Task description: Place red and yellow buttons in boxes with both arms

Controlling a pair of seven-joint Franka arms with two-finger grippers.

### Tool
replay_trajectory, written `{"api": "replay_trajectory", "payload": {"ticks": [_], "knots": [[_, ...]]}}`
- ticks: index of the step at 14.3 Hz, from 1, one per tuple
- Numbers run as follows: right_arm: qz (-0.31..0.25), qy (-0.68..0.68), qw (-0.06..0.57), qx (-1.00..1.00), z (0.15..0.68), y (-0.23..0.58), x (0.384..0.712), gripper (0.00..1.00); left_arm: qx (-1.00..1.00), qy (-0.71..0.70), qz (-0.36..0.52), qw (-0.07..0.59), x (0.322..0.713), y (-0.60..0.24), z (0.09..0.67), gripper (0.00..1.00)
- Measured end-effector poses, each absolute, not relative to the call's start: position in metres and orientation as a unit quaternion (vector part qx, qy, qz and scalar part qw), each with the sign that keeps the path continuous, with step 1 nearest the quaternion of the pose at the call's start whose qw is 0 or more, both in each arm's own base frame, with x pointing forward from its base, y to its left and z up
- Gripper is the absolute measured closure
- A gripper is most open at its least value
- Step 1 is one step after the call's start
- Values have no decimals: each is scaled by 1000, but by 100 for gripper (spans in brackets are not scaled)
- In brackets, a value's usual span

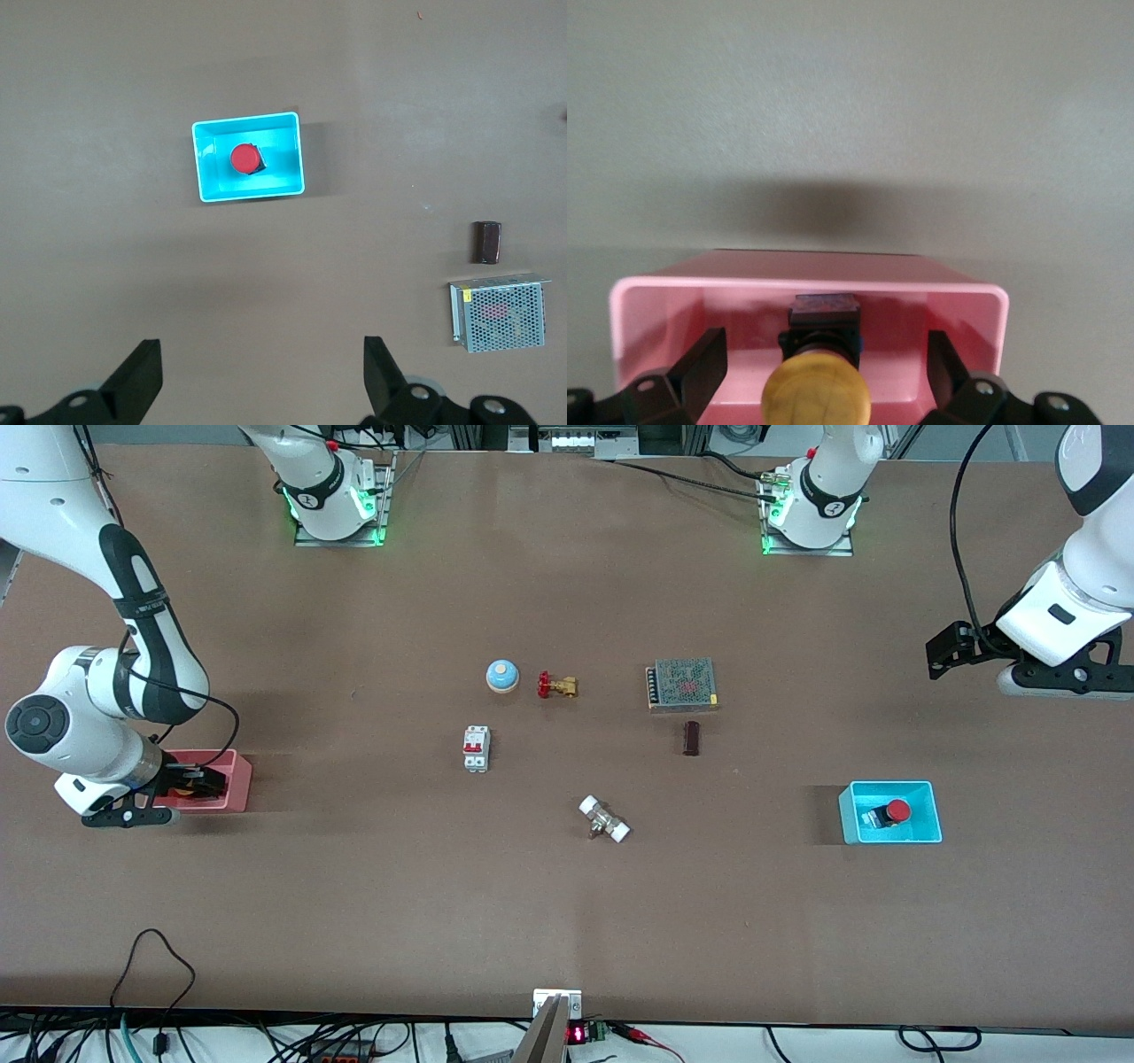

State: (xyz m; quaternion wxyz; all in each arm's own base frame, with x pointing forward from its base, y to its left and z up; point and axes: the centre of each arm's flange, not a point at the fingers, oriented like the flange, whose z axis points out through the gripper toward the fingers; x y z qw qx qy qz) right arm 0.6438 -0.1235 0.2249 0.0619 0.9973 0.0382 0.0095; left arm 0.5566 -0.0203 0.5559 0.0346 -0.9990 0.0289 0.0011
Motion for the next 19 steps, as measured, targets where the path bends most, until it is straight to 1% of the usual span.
{"api": "replay_trajectory", "payload": {"ticks": [2,5,8,11,14,16,19], "knots": [[5,40,65,997,246,-119,646,0,-999,29,-1,34,560,-20,557,0],[-4,28,55,998,298,-107,644,0,-999,28,-12,33,567,-20,567,0],[-3,29,36,999,372,-70,635,0,-999,28,-13,32,569,-20,571,0],[-12,62,43,997,454,-18,619,0,-999,28,-13,32,569,-20,572,0],[-23,75,47,996,521,7,599,0,-999,28,-13,32,569,-21,572,0],[-20,76,39,996,544,15,587,0,-999,28,-12,32,569,-21,572,0],[-24,61,11,998,552,27,580,0,-999,28,-12,32,568,-22,572,0]]}}
